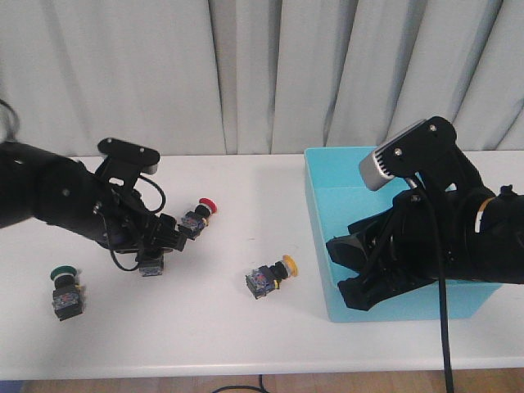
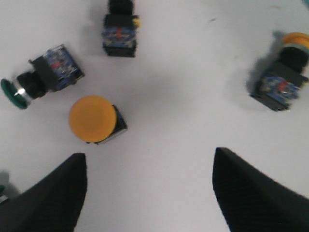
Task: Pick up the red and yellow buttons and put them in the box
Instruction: 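Lower the left gripper and grasp the yellow-capped button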
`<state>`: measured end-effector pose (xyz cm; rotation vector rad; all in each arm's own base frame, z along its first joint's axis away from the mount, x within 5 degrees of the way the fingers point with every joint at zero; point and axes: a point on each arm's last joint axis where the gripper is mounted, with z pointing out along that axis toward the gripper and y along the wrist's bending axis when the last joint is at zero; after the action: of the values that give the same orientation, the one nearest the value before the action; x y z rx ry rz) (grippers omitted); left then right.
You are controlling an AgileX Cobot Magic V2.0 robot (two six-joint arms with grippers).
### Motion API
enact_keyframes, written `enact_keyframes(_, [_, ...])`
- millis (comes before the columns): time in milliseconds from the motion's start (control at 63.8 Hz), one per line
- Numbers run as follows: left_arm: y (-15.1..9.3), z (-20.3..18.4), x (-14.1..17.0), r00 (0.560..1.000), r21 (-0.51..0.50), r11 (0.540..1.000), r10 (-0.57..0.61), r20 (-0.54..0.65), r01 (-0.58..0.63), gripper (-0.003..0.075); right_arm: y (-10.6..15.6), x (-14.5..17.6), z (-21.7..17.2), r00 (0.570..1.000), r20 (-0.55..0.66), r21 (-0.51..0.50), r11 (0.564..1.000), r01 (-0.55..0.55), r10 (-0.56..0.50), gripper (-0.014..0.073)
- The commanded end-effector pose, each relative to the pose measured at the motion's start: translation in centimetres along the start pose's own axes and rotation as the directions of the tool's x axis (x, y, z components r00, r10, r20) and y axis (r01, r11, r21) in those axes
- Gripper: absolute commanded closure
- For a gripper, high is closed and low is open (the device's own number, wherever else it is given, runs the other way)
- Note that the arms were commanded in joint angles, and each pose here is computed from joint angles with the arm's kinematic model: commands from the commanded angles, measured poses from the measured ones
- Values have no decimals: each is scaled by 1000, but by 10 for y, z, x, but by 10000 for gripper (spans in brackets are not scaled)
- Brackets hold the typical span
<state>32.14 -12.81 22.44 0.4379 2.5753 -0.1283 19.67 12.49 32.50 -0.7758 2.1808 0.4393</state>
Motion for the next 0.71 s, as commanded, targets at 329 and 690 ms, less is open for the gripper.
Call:
enact_keyframes(329, [22, 66, -15, 959, -15, 972, -227, 170, 233, 195, 0, -13, -10, 995, 98, 15, 1000, -11, 10, 342])
enact_keyframes(690, [21, 90, -11, 951, 12, 968, -247, 188, 249, 258, 0, -13, -10, 995, 97, 14, 1000, -11, 10, 342])
